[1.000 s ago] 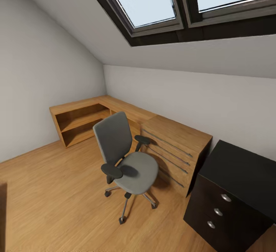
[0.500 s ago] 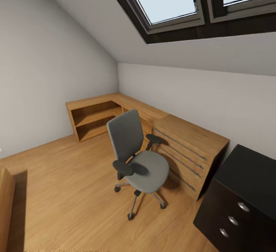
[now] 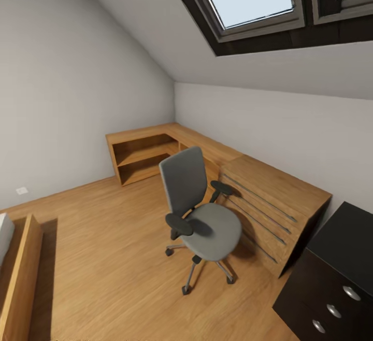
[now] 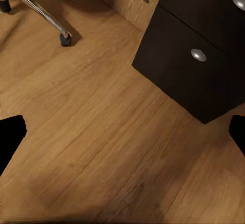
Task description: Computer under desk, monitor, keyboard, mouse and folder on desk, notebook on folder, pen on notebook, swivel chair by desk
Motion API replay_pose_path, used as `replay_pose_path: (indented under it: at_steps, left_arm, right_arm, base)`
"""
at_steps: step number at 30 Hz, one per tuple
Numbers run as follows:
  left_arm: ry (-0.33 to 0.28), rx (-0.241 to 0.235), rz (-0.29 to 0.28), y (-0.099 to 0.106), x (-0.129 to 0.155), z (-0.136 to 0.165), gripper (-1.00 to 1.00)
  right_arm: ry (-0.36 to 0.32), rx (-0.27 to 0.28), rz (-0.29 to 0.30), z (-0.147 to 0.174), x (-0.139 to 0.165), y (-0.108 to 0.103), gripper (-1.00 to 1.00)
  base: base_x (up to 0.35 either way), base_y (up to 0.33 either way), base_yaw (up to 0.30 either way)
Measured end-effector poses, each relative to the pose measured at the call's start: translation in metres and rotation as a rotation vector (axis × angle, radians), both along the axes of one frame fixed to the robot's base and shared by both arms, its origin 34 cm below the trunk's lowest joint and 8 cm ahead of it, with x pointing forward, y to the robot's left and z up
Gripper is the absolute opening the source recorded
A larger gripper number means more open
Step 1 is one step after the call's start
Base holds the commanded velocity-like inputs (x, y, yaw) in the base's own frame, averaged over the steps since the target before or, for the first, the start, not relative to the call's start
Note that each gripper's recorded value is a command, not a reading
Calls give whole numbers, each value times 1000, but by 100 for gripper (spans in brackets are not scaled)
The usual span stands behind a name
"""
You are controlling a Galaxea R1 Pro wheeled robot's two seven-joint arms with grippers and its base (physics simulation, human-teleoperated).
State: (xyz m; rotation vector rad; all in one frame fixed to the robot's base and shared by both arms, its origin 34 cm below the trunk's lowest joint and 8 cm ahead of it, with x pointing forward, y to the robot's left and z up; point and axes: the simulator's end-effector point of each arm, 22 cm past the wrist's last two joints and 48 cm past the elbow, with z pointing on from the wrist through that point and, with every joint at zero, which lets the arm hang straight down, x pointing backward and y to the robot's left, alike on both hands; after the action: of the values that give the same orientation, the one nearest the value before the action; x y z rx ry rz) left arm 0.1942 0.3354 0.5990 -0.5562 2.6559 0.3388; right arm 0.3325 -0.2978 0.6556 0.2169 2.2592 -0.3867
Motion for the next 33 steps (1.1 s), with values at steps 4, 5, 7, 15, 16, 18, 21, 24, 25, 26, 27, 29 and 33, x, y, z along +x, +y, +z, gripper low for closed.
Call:
replay_pose_path:
  at_steps: [4, 5, 7, 15, 16, 18, 21, 24, 25, 26, 27, 29, 33]
  left_arm:
    - [1, 0, 0, 0, 0, 0, 100]
    - [1, 0, 0, 0, 0, 0, 100]
    - [1, 0, 0, 0, 0, 0, 100]
    - [2, 0, 0, 0, -1, 0, 100]
    - [2, 0, 0, 0, -1, 0, 100]
    - [2, -1, 0, 0, -1, 0, 100]
    - [2, -1, 0, 0, -1, 0, 100]
    - [2, 0, 0, 0, -1, 0, 100]
    - [2, -1, 0, 0, -1, 0, 100]
    - [2, -1, 0, 0, -1, 0, 100]
    - [2, 0, 0, 0, -1, 0, 100]
    - [2, -1, 0, 0, -1, 0, 100]
    - [0, -2, -1, -2, 0, 0, 100]
  right_arm:
    - [6, 0, 6, -1, 0, 1, 100]
    - [6, 0, 7, -1, 0, 1, 100]
    - [7, 1, 10, -1, 0, 2, 100]
    - [9, 4, 15, -2, 0, 4, 100]
    - [9, 4, 15, -2, 0, 4, 100]
    - [9, 5, 15, -2, 0, 5, 100]
    - [7, 6, 15, -1, 0, 5, 100]
    - [4, 6, 14, -1, 0, 6, 100]
    - [3, 6, 14, -1, 1, 6, 100]
    - [2, 6, 15, -1, 1, 6, 100]
    - [2, 7, 15, -1, 1, 6, 100]
    - [1, 7, 15, 0, 1, 6, 100]
    - [0, 8, 15, 0, 1, 7, 100]
  base:
    - [0, 0, 43]
    - [0, 0, 24]
    - [0, 0, 19]
    - [0, 0, 157]
    - [0, 0, 255]
    - [0, 0, 262]
    - [0, 0, 271]
    - [0, 0, 277]
    - [0, 0, 279]
    - [0, 0, 279]
    - [0, 0, 280]
    - [0, 0, 280]
    - [0, 0, 280]
